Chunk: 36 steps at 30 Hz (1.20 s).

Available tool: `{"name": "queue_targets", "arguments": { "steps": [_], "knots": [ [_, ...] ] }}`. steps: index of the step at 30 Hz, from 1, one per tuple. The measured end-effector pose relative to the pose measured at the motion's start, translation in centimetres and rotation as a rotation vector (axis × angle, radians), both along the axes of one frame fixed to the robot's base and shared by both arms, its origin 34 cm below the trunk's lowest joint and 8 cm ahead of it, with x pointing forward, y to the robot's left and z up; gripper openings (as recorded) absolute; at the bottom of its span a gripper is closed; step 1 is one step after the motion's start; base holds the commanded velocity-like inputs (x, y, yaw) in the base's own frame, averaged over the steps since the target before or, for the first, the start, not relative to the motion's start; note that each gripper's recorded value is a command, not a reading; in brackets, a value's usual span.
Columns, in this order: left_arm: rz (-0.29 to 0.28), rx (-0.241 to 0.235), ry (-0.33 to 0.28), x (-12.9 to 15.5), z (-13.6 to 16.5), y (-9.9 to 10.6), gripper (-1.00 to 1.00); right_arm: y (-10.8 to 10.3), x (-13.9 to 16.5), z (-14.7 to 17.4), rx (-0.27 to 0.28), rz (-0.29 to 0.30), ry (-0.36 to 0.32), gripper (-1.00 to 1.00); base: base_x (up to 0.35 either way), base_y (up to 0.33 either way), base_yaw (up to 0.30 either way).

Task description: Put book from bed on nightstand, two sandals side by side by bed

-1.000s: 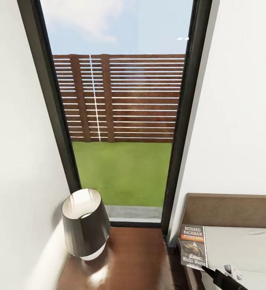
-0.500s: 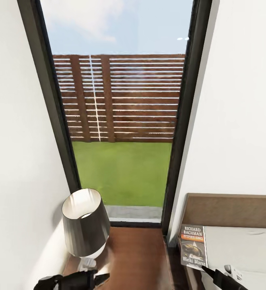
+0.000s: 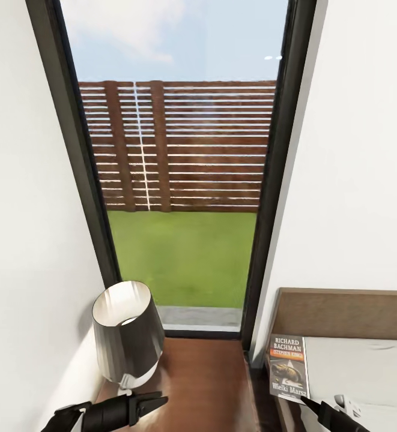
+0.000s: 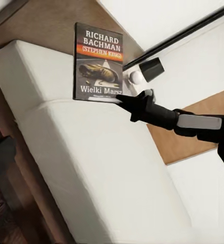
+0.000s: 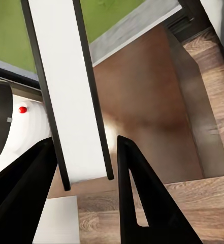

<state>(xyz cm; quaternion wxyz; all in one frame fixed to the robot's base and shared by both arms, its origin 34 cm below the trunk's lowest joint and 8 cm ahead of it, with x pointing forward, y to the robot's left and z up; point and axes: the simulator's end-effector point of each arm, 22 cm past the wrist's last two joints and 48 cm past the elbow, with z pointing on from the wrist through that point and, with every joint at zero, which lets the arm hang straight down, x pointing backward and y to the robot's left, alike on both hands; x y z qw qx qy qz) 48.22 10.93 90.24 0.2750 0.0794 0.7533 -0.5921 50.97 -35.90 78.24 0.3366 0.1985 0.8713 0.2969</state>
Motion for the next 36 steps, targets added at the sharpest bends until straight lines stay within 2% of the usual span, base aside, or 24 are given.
{"name": "queue_targets", "arguments": {
  "steps": [6, 24, 28, 30, 31, 32, 33, 34, 35, 36],
  "knots": [
    [-0.005, -0.019, -0.004, -0.2, 0.3, -0.1, 1.0, 0.1, 0.0, 0.0, 0.001, 0.003, 0.0, -1.0, 0.0, 0.0, 0.0],
    [-0.004, -0.02, -0.003, -0.2, 0.3, -0.1, 1.0, 0.2, 0.0, 0.0, 0.003, 0.005, -0.001, -1.0, 0.0, 0.0, 0.0],
    [-0.005, -0.019, -0.004, -0.3, 0.3, -0.1, 1.0, 0.8, -0.2, 0.0, 0.004, 0.037, 0.007, -1.0, 0.0, 0.0, 0.0],
    [-0.005, -0.019, -0.004, -0.3, 0.3, -0.1, 1.0, 1.8, -0.4, -0.3, 0.012, 0.058, 0.019, -1.0, 0.0, 0.0, 0.0],
    [-0.005, -0.019, -0.004, -0.2, 0.3, -0.1, 1.0, 3.0, -0.5, -0.5, 0.034, 0.067, 0.029, -1.0, 0.0, 0.0, 0.0],
    [-0.005, -0.021, -0.004, -0.3, 0.3, -0.2, 1.0, 6.3, -1.0, -1.0, 0.114, 0.074, 0.08, -1.0, 0.0, 0.0, 0.0],
    [-0.005, -0.021, -0.004, -0.3, 0.3, -0.3, 1.0, 10.2, -1.8, -1.6, 0.149, 0.135, 0.113, -1.0, 0.0, 0.0, 0.0],
    [-0.005, -0.022, -0.003, -0.2, 0.3, -0.3, 1.0, 11.9, -2.4, -1.8, 0.175, 0.159, 0.143, -1.0, 0.0, 0.0, 0.0],
    [-0.005, -0.022, -0.003, -0.2, 0.3, -0.3, 1.0, 12.7, -2.0, -1.5, 0.207, 0.139, 0.141, -1.0, 0.0, 0.0, 0.0],
    [-0.004, -0.022, -0.003, -0.2, 0.3, -0.2, 1.0, 14.4, -1.8, -1.3, 0.25, 0.131, 0.146, -1.0, 0.0, 0.0, 0.0]
  ]
}}
